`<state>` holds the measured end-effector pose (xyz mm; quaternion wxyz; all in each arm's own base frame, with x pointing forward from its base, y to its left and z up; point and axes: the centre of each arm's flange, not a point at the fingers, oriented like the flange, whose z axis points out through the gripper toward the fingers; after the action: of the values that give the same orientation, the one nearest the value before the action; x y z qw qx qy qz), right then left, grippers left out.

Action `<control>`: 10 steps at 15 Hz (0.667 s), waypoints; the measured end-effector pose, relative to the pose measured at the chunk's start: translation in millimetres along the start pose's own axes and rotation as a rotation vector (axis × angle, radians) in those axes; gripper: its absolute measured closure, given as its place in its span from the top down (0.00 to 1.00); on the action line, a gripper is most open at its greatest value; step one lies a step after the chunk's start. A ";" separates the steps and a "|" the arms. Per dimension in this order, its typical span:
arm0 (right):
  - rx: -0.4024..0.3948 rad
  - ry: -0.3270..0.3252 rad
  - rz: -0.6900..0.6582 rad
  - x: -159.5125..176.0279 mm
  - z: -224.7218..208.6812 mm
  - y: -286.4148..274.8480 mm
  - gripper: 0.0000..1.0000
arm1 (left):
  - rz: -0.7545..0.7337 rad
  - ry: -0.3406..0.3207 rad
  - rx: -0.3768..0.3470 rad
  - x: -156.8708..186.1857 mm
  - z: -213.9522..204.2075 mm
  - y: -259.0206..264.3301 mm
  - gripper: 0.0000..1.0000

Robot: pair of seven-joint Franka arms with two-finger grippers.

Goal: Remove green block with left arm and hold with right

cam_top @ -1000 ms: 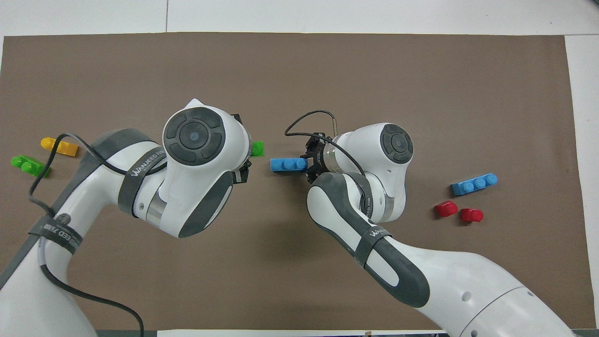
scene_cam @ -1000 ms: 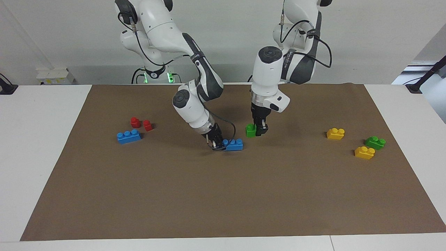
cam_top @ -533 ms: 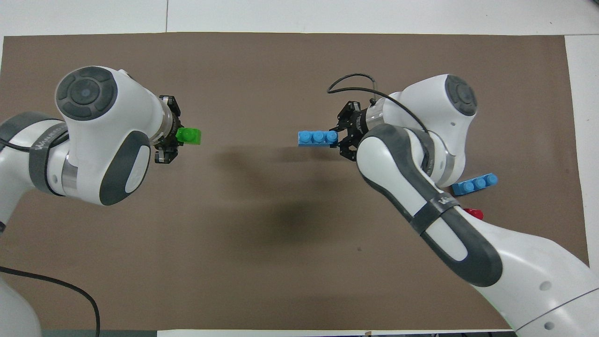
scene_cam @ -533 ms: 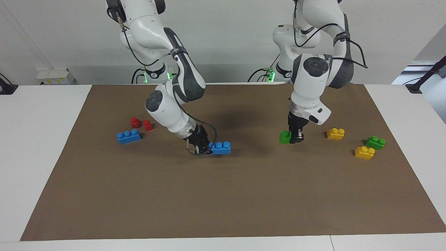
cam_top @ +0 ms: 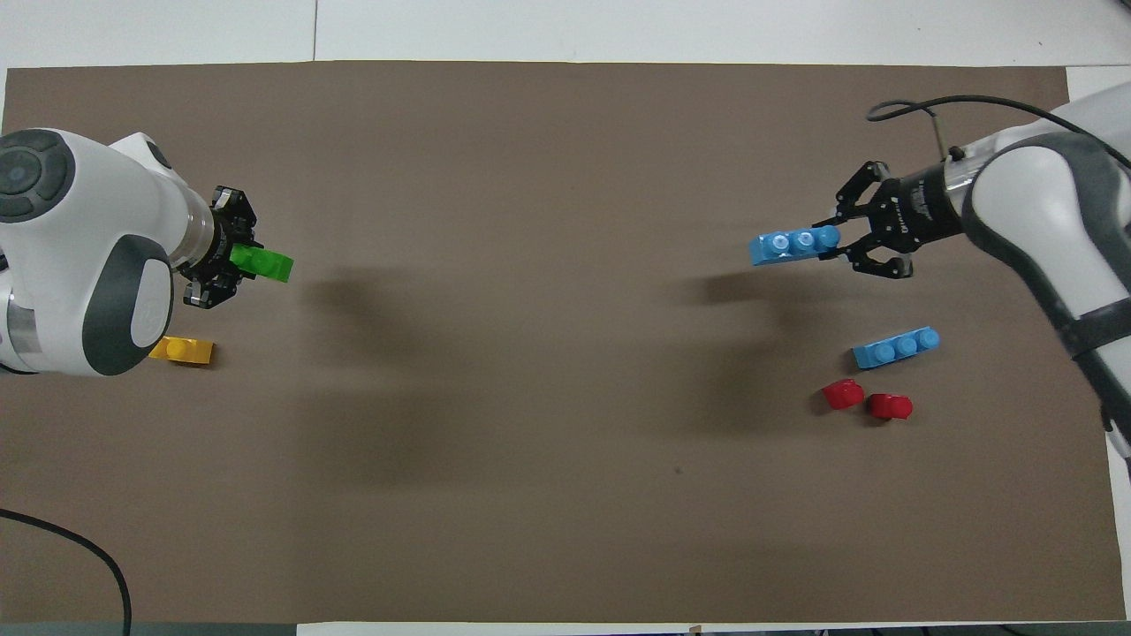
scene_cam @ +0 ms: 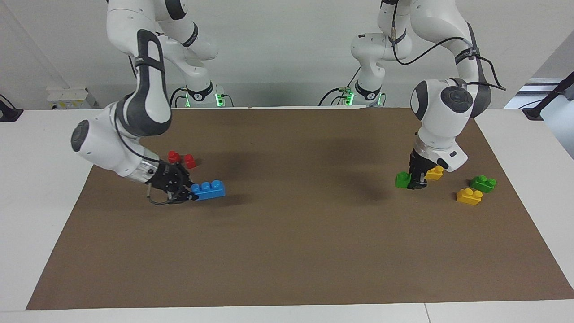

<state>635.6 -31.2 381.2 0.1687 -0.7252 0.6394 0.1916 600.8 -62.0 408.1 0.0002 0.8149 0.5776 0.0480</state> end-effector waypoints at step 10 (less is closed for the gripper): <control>-0.006 0.030 -0.003 54.9 33.7 19.0 0.34 | 0.148 0.012 -0.031 70.0 53.8 -18.6 0.34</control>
<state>620.6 -64.5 324.8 0.1575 -0.7295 0.6402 0.1824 610.5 13.0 359.0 0.0058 0.8548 0.5152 0.0619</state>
